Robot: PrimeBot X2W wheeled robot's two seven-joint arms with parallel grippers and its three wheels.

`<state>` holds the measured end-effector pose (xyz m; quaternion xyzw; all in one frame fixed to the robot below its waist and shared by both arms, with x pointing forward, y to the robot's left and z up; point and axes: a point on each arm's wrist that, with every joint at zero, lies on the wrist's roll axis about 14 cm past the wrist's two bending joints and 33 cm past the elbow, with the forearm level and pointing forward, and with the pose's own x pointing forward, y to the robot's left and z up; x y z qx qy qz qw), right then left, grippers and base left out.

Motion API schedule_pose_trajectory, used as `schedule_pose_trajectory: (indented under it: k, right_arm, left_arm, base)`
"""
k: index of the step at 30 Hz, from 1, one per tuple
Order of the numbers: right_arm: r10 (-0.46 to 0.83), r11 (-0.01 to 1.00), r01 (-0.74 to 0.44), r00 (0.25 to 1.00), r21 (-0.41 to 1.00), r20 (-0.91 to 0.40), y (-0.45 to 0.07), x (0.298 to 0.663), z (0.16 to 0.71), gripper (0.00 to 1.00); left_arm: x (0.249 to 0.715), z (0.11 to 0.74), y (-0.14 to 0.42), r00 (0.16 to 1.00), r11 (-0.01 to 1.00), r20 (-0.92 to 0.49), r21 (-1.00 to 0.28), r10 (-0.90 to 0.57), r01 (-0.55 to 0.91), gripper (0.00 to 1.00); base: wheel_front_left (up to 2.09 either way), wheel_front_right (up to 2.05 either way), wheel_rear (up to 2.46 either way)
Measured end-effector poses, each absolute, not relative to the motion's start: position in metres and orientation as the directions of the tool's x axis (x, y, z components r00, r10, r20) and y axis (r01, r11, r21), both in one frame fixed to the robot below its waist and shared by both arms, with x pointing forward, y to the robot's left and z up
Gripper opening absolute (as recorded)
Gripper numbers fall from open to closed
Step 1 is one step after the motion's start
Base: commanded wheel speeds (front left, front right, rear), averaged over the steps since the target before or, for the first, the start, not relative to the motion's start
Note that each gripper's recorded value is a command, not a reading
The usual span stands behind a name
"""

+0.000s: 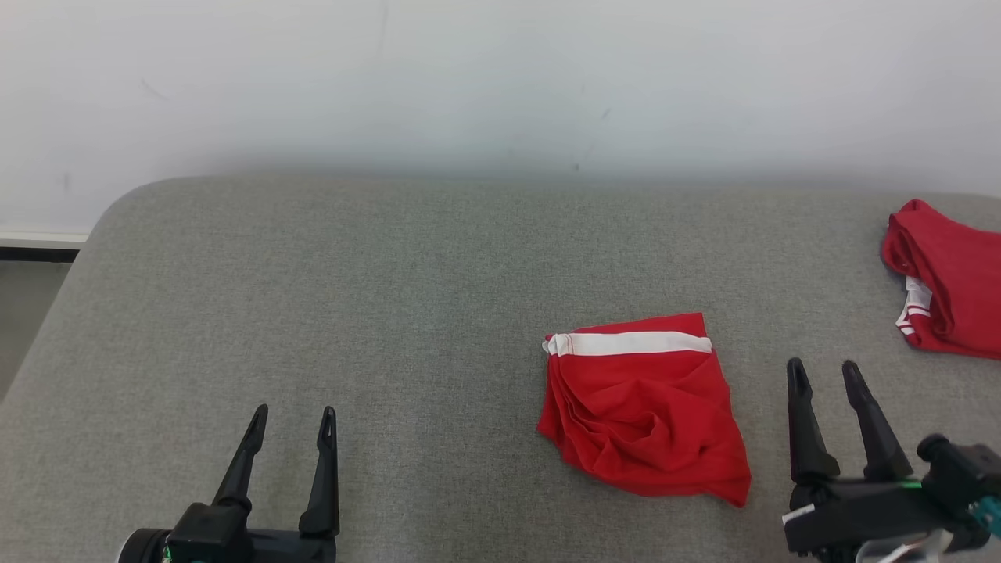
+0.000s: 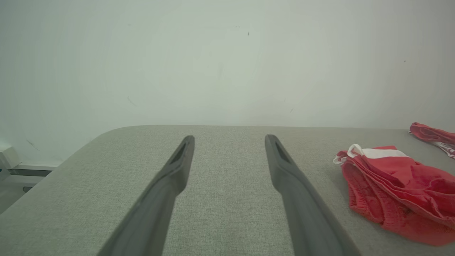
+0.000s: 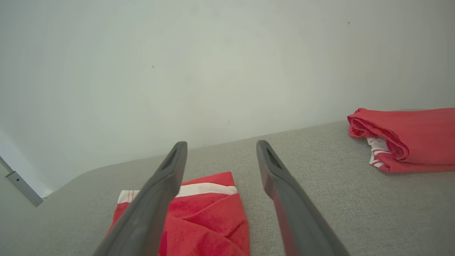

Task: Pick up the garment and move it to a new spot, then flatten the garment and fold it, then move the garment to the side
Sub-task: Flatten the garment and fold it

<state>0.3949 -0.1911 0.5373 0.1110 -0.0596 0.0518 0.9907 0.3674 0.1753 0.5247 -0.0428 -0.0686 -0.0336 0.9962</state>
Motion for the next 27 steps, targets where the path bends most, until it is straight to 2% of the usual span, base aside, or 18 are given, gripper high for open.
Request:
schedule_pose_trajectory:
  k: [5, 12, 17, 27]
  right_arm:
    - [0.094, 0.966, -0.113, 0.991, 0.233, 0.092, -0.184, 0.385, 0.521, 1.0]
    - [0.213, 0.954, -0.215, 0.976, 0.208, 0.035, -0.152, 0.384, 0.513, 1.0]
    - [0.297, 0.94, -0.281, 0.953, 0.191, -0.06, -0.13, 0.386, 0.496, 1.0]
    - [0.383, 0.924, -0.366, 0.892, 0.111, -0.241, -0.102, 0.396, 0.461, 1.0]
  left_arm:
    - [0.368, 0.523, 0.176, 0.989, 0.994, 0.134, -0.081, -0.061, 0.072, 1.0]
    - [0.365, 0.521, 0.177, 0.99, 0.994, 0.128, -0.08, -0.059, 0.069, 1.0]
    - [0.362, 0.521, 0.181, 0.991, 0.995, 0.128, -0.081, -0.046, 0.057, 1.0]
    - [0.354, 0.517, 0.192, 0.994, 0.996, 0.113, -0.088, -0.009, 0.019, 1.0]
  base:
    - [0.0, 0.0, 0.0]
    - [0.0, 0.0, 0.0]
    - [0.0, 0.0, 0.0]
    - [0.0, 0.0, 0.0]
